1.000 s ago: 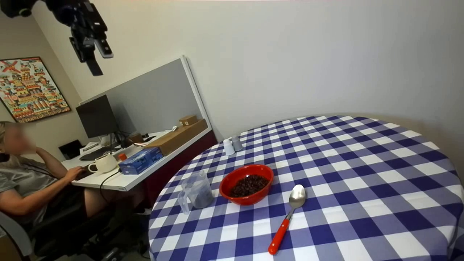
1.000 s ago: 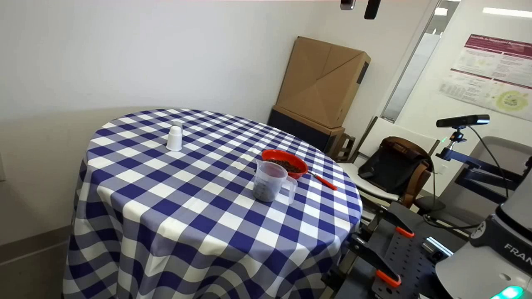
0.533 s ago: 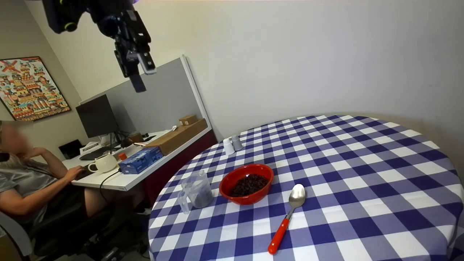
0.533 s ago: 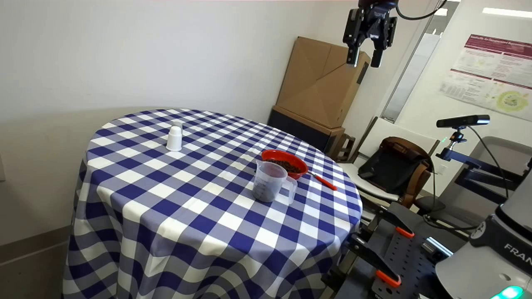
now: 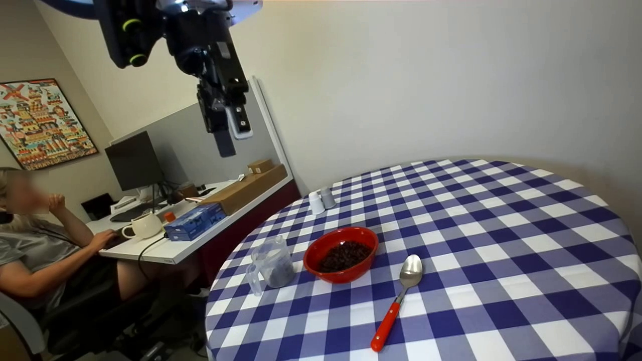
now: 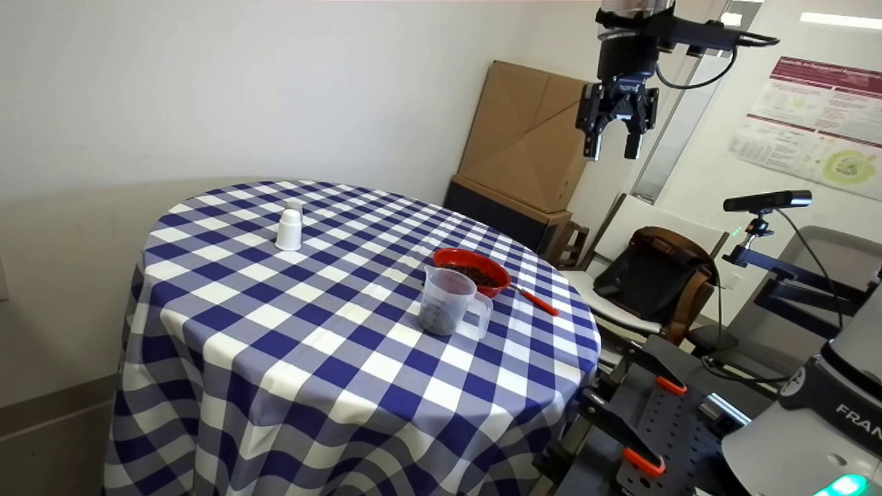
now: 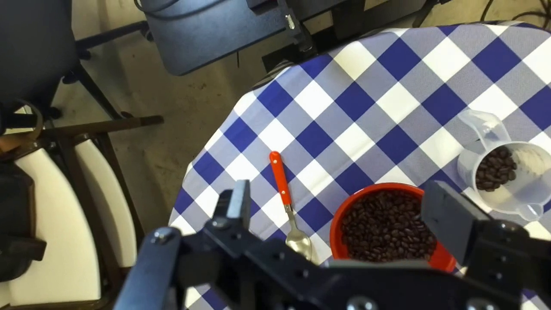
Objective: Pick up the spoon, take one spoon of objects from the red bowl and put it in the measuring cup
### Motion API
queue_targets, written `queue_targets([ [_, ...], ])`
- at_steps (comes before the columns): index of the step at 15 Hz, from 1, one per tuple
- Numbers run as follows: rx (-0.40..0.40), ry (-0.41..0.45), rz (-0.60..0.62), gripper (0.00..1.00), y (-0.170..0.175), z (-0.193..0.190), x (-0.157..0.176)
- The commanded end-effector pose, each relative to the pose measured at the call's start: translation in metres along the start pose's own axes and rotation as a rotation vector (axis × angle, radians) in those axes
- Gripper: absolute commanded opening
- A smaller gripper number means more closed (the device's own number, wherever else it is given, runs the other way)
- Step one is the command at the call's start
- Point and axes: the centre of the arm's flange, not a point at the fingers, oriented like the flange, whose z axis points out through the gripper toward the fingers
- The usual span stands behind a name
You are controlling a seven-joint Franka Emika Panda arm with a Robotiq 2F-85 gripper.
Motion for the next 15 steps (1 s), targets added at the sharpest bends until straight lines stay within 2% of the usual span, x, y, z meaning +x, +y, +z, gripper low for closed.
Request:
queue_targets([
  [1, -0.009, 0.009, 0.016, 1.00, 0.019, 0.025, 0.025],
  [3, -0.022, 0.003, 0.052, 1.00, 0.035, 0.040, 0.036],
  [4, -0.018, -0.027, 0.080, 1.00, 0.040, 0.045, 0.040],
  [5, -0.009, -0.015, 0.054, 1.00, 0.031, 0.035, 0.026],
  [8, -0.006, -0.045, 0.078, 1.00, 0.041, 0.048, 0.032],
  [12, -0.007, -0.045, 0.077, 1.00, 0.040, 0.048, 0.033],
  [13, -0.014, -0.008, 0.077, 1.00, 0.039, 0.051, 0.033],
  [15, 0.000, -0.013, 0.086, 1.00, 0.037, 0.061, 0.042],
])
